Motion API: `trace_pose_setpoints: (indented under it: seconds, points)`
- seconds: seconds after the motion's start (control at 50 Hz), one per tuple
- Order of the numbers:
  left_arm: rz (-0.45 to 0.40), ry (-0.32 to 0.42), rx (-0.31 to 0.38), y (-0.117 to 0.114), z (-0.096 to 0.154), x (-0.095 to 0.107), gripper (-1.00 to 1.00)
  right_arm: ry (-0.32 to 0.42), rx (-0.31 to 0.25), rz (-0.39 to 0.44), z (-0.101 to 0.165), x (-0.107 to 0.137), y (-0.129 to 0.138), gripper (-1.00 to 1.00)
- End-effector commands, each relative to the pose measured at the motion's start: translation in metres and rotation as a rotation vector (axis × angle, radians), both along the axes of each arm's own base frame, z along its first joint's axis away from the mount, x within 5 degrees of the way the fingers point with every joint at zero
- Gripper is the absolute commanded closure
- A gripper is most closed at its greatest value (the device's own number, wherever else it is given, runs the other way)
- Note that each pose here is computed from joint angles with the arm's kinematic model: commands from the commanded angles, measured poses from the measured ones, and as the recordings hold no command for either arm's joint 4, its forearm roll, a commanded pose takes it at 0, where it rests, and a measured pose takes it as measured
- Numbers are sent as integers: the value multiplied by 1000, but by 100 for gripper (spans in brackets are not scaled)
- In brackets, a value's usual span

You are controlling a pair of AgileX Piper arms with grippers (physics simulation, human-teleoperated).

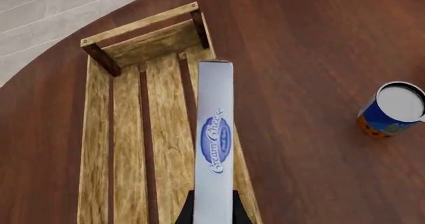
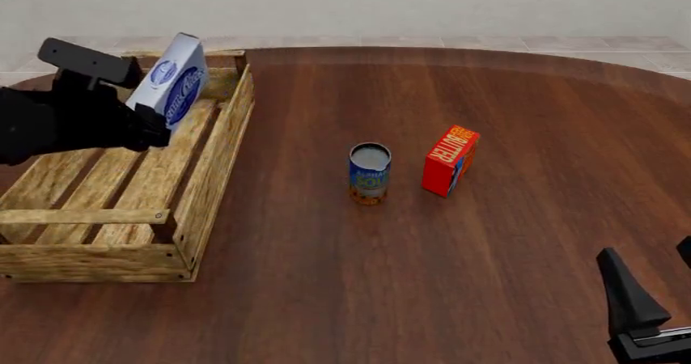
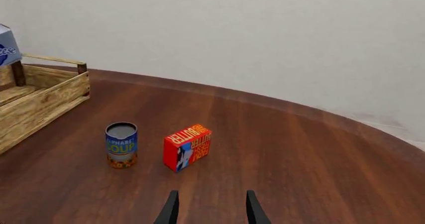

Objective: Pick up the cream cheese and put it in the tray.

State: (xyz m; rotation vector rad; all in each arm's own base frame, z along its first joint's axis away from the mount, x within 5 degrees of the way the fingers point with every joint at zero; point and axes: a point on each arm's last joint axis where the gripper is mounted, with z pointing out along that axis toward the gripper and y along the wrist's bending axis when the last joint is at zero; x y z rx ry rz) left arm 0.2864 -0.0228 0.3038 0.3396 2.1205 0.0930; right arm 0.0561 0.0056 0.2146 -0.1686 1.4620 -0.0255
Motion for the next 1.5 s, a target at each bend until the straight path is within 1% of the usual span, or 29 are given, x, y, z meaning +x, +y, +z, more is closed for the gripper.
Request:
trace_pose_setpoints:
  seconds: [0.02, 0.18, 0.2, 0.32, 0.38, 0.56, 0.82, 0.94, 1.12, 1.3, 1.36, 1.5]
  points:
    - [35, 10, 15, 13, -9, 5, 100, 1, -1, 1, 0, 0, 0, -100]
    - [63, 22, 5, 19, -17, 12, 100, 2, 0, 0, 0, 0, 0, -100]
    - [81, 24, -8, 22, -17, 15, 100, 1, 1, 0, 0, 0, 0, -100]
    - [95, 36, -1, 27, -23, 17, 100, 2, 1, -1, 0, 0, 0, -100]
    - [99, 50, 5, 30, -33, 21, 100, 2, 0, -1, 0, 0, 0, -100]
    - [143, 62, -13, 41, -40, 36, 100, 4, -1, -3, 0, 0, 0, -100]
    - [150, 86, -11, 43, -55, 38, 100, 5, -2, -3, 0, 0, 0, -100]
    - [165, 105, -13, 48, -71, 41, 100, 4, -3, -3, 0, 0, 0, -100]
    - [169, 120, -15, 49, -85, 42, 100, 5, -3, -4, 0, 0, 0, -100]
    - [175, 136, -13, 52, -93, 45, 100, 6, -5, -5, -1, 0, 0, -100]
    - [172, 139, -11, 51, -94, 44, 100, 7, -5, -4, -1, 0, 0, -100]
    - [182, 161, -1, 57, -110, 45, 100, 6, -5, -3, -1, 0, 0, -100]
